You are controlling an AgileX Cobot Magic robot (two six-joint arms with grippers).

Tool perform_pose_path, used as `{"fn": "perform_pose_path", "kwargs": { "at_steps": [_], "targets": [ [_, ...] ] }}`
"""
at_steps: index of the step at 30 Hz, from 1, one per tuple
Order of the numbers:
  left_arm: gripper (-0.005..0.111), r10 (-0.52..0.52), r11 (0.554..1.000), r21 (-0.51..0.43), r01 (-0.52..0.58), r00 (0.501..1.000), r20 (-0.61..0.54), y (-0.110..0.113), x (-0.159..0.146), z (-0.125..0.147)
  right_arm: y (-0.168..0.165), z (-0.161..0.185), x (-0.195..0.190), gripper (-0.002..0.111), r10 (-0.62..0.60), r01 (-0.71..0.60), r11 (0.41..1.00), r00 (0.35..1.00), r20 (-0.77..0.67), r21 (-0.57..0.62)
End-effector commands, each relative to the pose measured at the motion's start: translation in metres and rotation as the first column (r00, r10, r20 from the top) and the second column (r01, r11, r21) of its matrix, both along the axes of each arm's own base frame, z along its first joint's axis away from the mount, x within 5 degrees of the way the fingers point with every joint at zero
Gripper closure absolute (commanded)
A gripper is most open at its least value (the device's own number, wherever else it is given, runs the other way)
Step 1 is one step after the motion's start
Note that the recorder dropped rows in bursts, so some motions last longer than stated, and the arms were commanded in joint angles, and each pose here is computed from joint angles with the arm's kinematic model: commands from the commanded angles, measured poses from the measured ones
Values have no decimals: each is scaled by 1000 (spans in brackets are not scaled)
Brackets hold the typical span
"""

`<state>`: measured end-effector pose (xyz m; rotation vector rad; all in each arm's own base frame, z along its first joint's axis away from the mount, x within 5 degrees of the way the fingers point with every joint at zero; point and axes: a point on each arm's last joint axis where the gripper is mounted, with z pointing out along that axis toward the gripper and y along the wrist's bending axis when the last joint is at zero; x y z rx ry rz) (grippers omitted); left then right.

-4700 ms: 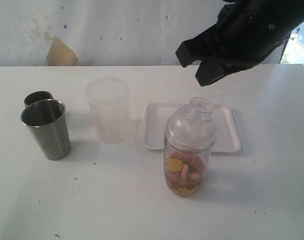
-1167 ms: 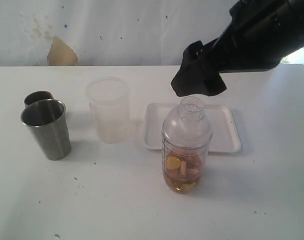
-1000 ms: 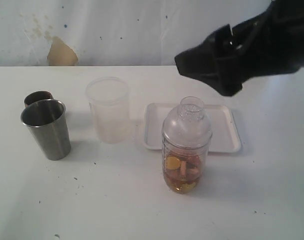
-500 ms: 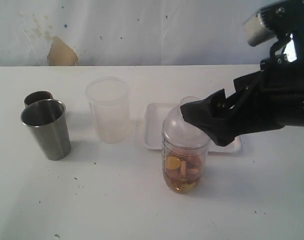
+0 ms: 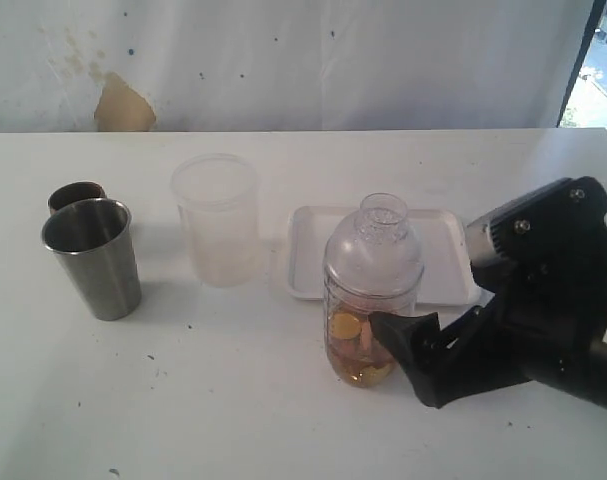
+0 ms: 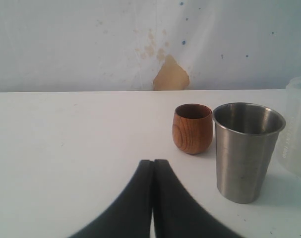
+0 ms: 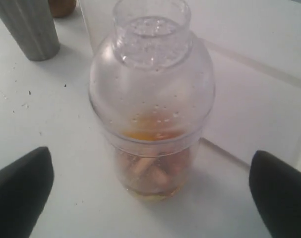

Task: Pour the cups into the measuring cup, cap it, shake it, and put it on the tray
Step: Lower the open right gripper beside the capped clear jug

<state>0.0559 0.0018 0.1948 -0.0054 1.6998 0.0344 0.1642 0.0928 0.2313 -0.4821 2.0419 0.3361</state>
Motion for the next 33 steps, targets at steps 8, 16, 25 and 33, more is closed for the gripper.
{"fn": "perform_pose_path", "kwargs": {
  "at_steps": [8, 16, 25, 33],
  "targets": [
    [107, -3, 1000, -10, 3, 1000, 13, 0, 0, 0, 5, -35, -5, 3, 13, -9, 996, 999, 50, -84],
    [107, -3, 1000, -10, 3, 1000, 13, 0, 0, 0, 22, -49, 5, 3, 43, -35, 996, 994, 104, -76],
    [107, -3, 1000, -10, 3, 1000, 13, 0, 0, 0, 33, -71, 18, 3, 18, -16, 1000, 995, 102, -18],
    [107, -3, 1000, -10, 3, 1000, 13, 0, 0, 0, 42, -81, 23, 3, 75, -76, 997, 985, 155, -2]
  ]
}}
